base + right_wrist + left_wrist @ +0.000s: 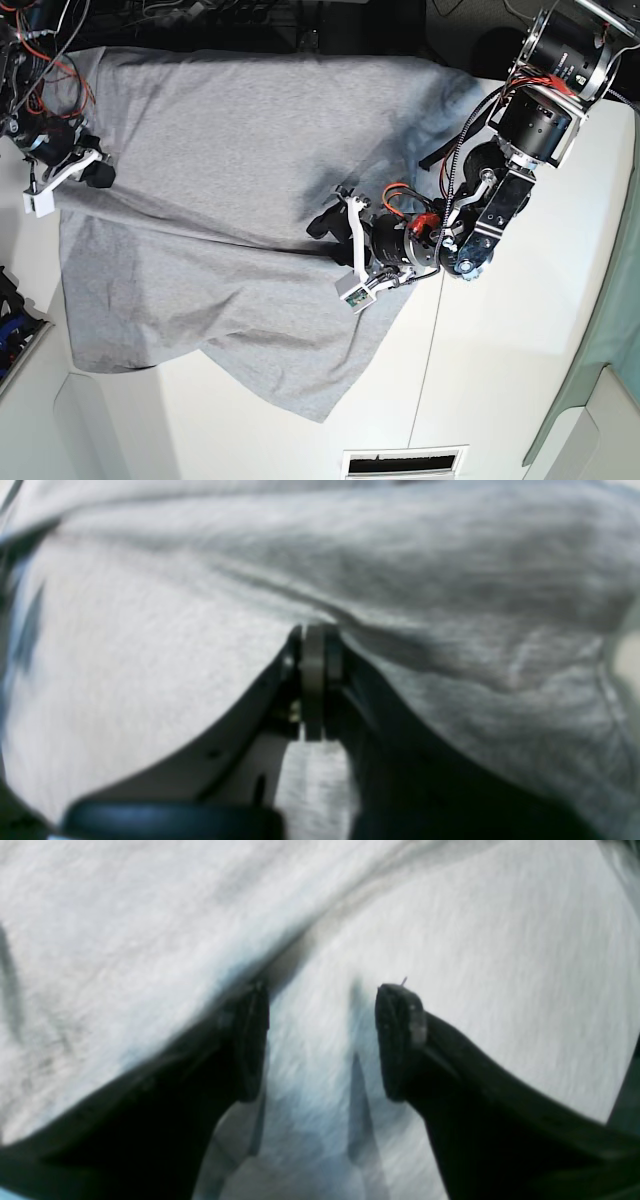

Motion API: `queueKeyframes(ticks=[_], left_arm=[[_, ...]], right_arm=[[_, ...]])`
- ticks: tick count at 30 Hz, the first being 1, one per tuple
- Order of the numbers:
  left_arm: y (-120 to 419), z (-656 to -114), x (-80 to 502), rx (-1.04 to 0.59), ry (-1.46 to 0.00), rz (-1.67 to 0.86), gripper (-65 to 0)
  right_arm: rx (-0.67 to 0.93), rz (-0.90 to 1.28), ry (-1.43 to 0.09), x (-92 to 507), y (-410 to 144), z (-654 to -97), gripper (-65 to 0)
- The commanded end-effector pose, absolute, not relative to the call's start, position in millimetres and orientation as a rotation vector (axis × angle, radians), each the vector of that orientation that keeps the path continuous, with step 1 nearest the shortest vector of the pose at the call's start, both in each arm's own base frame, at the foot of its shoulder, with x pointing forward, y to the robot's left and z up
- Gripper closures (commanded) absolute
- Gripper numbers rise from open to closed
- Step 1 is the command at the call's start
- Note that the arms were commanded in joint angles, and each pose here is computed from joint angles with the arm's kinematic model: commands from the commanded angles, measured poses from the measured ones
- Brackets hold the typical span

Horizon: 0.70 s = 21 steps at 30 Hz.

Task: Layout the t-shirt on the table in an organized manner, then fold the t-shirt properly
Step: 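Pull the gripped fabric toward the shirt middle with the left gripper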

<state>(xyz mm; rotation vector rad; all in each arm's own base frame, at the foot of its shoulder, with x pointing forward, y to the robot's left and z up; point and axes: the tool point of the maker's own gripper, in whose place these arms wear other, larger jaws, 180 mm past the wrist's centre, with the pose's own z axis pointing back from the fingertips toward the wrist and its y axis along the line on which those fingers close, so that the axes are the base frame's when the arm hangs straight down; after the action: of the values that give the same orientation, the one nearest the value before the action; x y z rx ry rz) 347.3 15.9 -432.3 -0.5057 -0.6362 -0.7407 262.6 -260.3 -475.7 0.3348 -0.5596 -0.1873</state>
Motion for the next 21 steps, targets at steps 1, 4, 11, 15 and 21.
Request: queueKeyframes(ticks=[1, 4, 11, 15, 21], left_arm=[[26, -424, 363, -0.468, -0.671, -0.731, -36.2], [42, -435, 363, -0.425, -0.645, -0.711, -36.2], [54, -434, 368, -0.404, -0.647, -0.687, -36.2], [50, -410, 378, -0.469, -0.71, -0.647, -36.2], [58, -358, 407, -0.484, -0.867, -0.604, -36.2]], right_arm=[[0.274, -0.19, -0.536, 268, -277, -476, 0.0], [0.29, -0.212, -0.579, 301, -278, -468, 0.0], [0.355, -0.249, -0.662, 366, -273, -440, 0.0], [0.397, -0.235, -0.665, 376, -268, -421, 0.0], [0.471, -0.163, -0.634, 343, -249, -403, 0.0]])
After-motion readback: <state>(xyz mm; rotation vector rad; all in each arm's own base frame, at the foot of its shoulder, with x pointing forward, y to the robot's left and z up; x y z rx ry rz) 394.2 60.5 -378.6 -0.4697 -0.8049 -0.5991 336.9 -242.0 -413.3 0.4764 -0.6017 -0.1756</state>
